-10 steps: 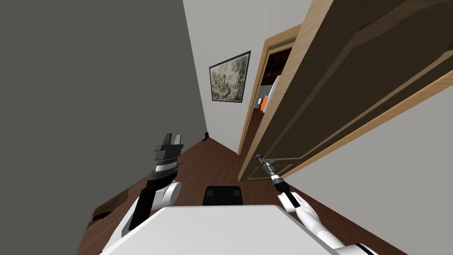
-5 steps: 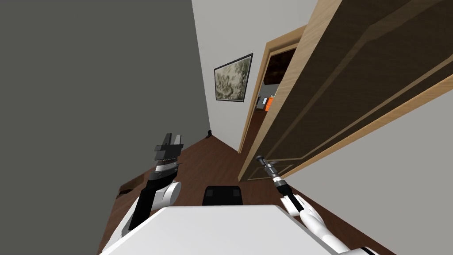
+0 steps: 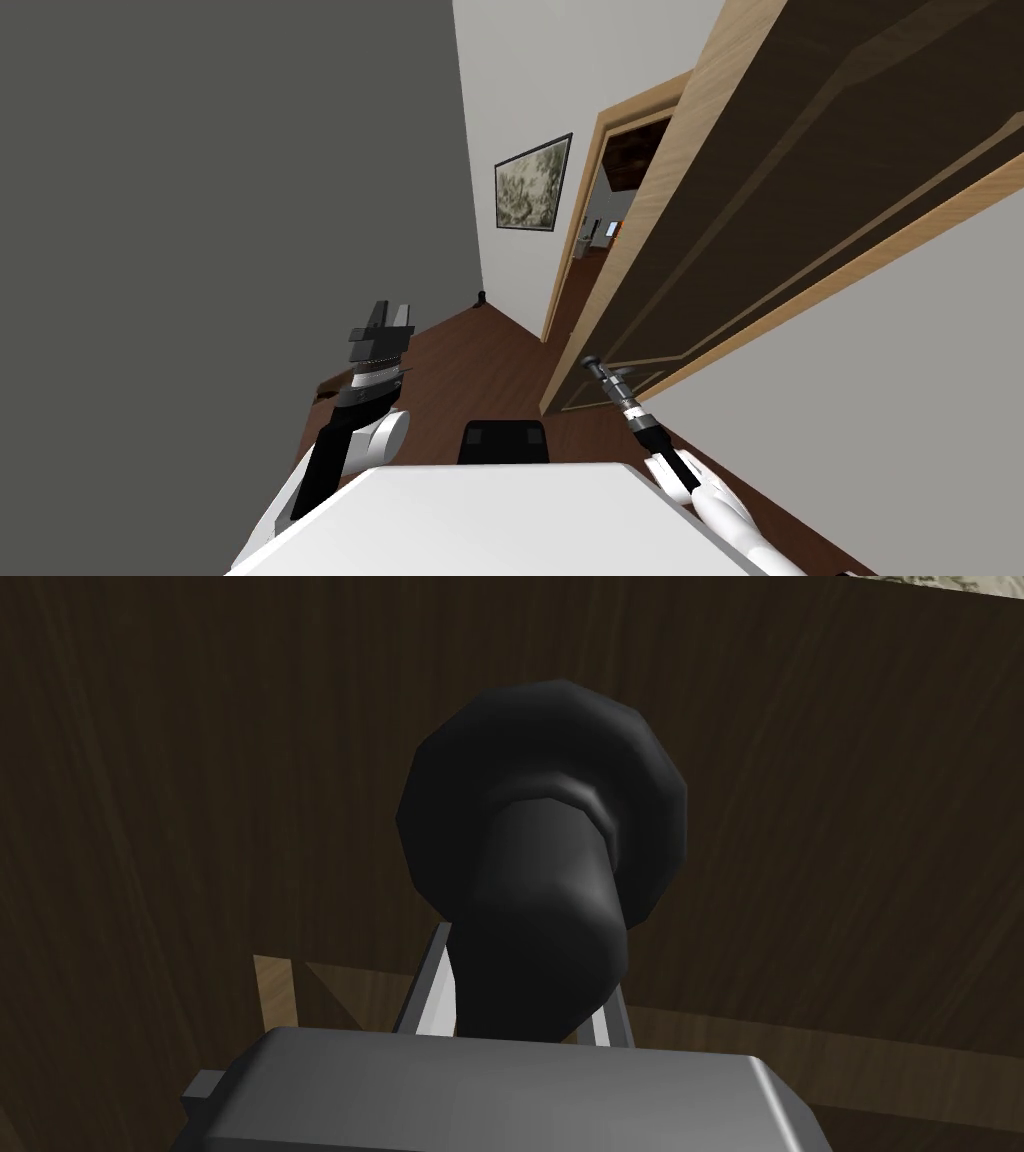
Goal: Pull the door open
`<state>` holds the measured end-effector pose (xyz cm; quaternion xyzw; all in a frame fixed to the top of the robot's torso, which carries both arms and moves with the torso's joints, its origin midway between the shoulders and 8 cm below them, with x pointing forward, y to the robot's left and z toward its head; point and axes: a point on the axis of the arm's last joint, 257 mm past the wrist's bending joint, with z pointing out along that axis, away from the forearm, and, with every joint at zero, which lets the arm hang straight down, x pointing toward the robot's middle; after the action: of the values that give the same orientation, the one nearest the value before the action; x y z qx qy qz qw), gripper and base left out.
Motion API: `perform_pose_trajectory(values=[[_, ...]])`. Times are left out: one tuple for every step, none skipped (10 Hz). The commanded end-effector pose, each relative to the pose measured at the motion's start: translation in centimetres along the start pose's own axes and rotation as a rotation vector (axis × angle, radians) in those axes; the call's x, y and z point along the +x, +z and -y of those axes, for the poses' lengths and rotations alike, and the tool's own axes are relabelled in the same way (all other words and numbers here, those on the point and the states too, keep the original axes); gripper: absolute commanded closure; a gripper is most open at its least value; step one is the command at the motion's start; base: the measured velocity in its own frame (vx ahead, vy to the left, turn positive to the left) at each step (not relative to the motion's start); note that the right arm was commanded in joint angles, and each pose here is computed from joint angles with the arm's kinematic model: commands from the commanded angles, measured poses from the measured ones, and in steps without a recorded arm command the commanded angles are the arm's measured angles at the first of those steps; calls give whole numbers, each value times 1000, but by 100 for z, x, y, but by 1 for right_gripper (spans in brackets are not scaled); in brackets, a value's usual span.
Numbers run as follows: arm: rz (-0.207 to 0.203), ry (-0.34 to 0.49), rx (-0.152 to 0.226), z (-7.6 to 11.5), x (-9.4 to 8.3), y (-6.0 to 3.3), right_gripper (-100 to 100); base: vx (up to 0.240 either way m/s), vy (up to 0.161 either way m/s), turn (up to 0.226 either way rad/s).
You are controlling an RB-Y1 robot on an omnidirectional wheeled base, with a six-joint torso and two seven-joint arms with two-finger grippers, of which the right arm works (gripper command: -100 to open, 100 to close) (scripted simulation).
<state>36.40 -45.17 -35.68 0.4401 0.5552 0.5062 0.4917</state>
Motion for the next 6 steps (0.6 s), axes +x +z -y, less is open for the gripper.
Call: perform_pose_trajectory(values=[[-7,-3,-4,-17,-16,-45,100,-155,-72,83],[-10,-3,-5,-20,-21,-66,100,-147,-66,73],[-11,2,-2,2,8,-49,100,-66,-27,20],[-15,3,-1,9,12,-73,100,-115,-49,158],[-16,3,-1,8,11,-78,100,-164,-78,150],[-19,3,-2,7,7,-89,100,-168,-74,116]])
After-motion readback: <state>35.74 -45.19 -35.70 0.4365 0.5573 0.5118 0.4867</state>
